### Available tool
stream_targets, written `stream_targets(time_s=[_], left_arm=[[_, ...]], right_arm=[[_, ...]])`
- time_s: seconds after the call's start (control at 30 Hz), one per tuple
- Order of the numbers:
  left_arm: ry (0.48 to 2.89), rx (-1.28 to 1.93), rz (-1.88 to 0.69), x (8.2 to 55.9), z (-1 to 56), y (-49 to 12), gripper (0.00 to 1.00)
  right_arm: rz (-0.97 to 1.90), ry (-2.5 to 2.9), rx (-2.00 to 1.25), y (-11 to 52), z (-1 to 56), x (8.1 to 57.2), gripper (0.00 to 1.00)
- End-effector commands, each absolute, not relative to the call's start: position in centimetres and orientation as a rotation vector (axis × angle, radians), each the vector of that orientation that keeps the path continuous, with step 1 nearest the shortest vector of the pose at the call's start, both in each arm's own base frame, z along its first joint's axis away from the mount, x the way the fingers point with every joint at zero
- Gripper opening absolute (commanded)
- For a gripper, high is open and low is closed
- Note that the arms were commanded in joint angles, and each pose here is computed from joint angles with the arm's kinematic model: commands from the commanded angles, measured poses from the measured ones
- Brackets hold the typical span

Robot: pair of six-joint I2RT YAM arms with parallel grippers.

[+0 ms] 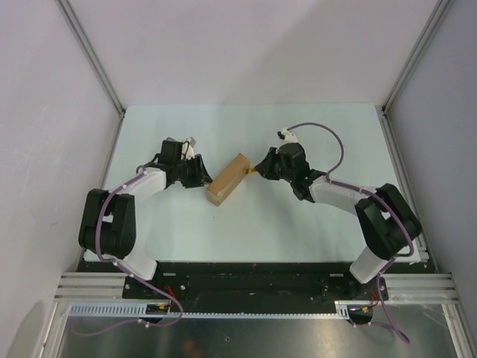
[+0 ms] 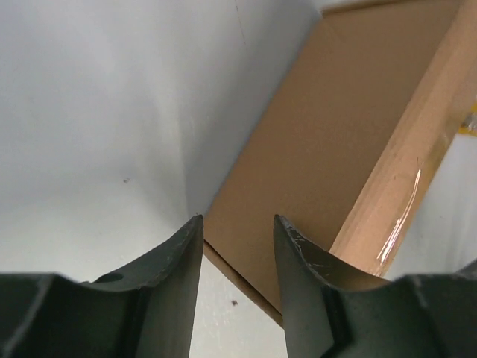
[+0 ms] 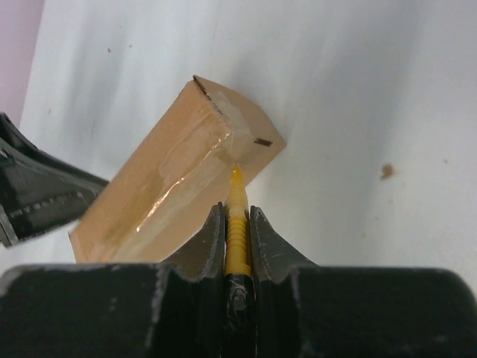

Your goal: Unpack the express box

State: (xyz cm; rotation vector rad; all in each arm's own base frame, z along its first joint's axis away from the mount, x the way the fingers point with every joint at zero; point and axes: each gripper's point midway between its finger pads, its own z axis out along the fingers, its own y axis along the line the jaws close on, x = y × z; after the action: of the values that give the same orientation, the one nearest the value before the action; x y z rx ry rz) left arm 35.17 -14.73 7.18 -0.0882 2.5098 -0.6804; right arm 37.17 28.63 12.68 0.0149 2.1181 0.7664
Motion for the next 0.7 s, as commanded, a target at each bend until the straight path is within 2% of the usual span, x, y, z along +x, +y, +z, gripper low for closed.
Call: stream_targets(time_s=[0.0, 0.37, 0.5, 0.67], left_arm=[[2.533, -0.122, -0.854, 33.3, 7.3, -16.6, 0.46], [2.569, -0.101, -1.067, 28.6, 7.8, -18.8, 0.48], [2.551, -0.033, -1.039, 28.3, 8.0, -19.2, 0.49], [2.489, -0.063, -0.911, 30.0, 9.0, -17.7, 0.5]], right_arm=[[0.879, 1.965, -0.011, 31.7, 17.0, 40.2, 0.0], [1.03, 1.942, -0.182, 36.9, 17.3, 41.5, 0.0], [1.041, 1.964, -0.258, 38.5, 16.6, 41.0, 0.0], [1.001, 1.929, -0.248, 38.2, 18.7, 42.1, 0.0]])
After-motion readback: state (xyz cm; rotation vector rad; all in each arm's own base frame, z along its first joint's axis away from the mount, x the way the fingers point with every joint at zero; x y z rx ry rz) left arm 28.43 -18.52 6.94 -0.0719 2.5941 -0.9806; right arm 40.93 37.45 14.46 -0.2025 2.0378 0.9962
